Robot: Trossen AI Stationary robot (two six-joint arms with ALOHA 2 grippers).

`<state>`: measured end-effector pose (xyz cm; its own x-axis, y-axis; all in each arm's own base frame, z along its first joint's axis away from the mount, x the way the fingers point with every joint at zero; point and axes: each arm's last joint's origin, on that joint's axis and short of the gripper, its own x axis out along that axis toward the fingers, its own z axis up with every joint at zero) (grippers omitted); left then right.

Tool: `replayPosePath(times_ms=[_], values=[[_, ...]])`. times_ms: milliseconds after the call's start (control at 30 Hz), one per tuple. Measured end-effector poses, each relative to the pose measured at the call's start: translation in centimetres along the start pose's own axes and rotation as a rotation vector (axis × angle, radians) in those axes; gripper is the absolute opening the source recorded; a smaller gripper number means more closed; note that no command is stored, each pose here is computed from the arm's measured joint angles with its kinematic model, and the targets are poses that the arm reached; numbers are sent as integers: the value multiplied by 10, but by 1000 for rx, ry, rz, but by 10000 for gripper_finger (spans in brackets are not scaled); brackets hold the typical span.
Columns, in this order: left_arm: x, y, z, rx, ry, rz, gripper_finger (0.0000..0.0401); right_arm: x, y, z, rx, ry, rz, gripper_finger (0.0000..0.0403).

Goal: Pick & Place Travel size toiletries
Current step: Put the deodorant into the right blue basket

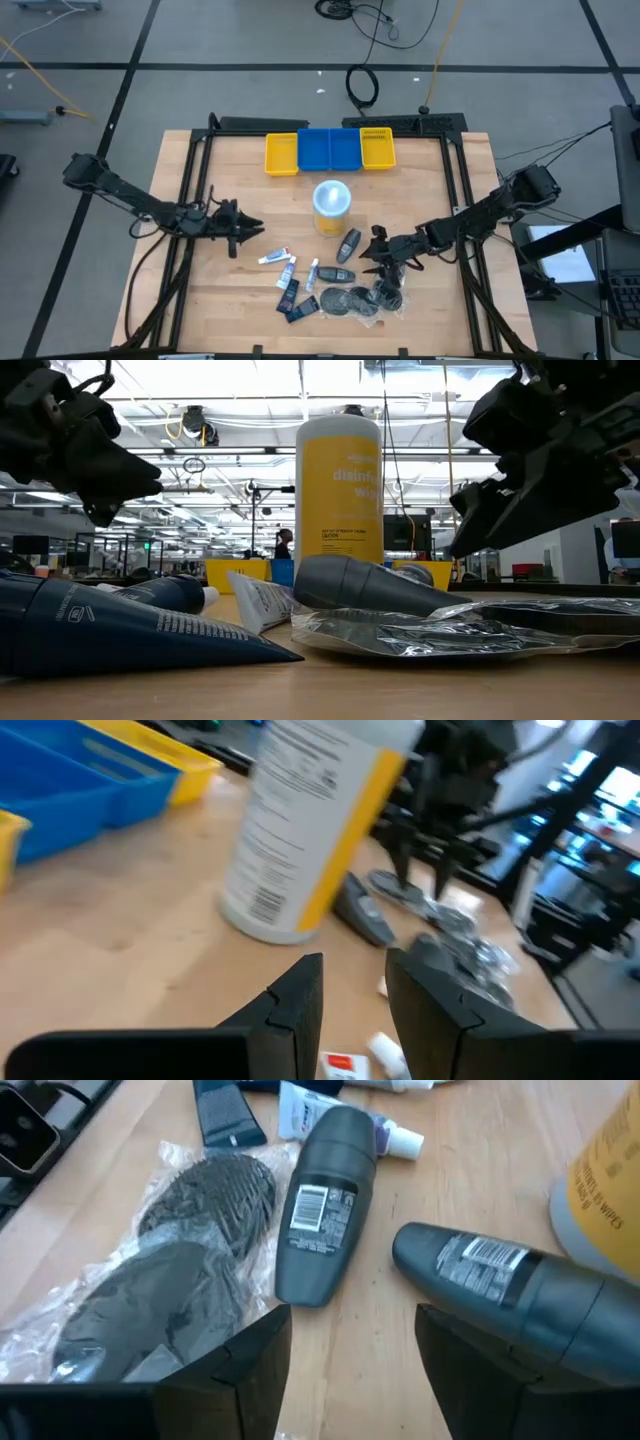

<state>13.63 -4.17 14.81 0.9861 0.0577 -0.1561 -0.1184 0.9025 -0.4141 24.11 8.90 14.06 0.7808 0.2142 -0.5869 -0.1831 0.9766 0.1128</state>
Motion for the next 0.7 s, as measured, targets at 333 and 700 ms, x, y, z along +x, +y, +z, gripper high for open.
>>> replayPosePath(times_ms=[333,700], values=[[60,-47,16,211,144,-137,113,1,0,3,7,-32,2,210],[143,-82,-4,341,367,-115,113,1,2,2,54,-31,10,210]])
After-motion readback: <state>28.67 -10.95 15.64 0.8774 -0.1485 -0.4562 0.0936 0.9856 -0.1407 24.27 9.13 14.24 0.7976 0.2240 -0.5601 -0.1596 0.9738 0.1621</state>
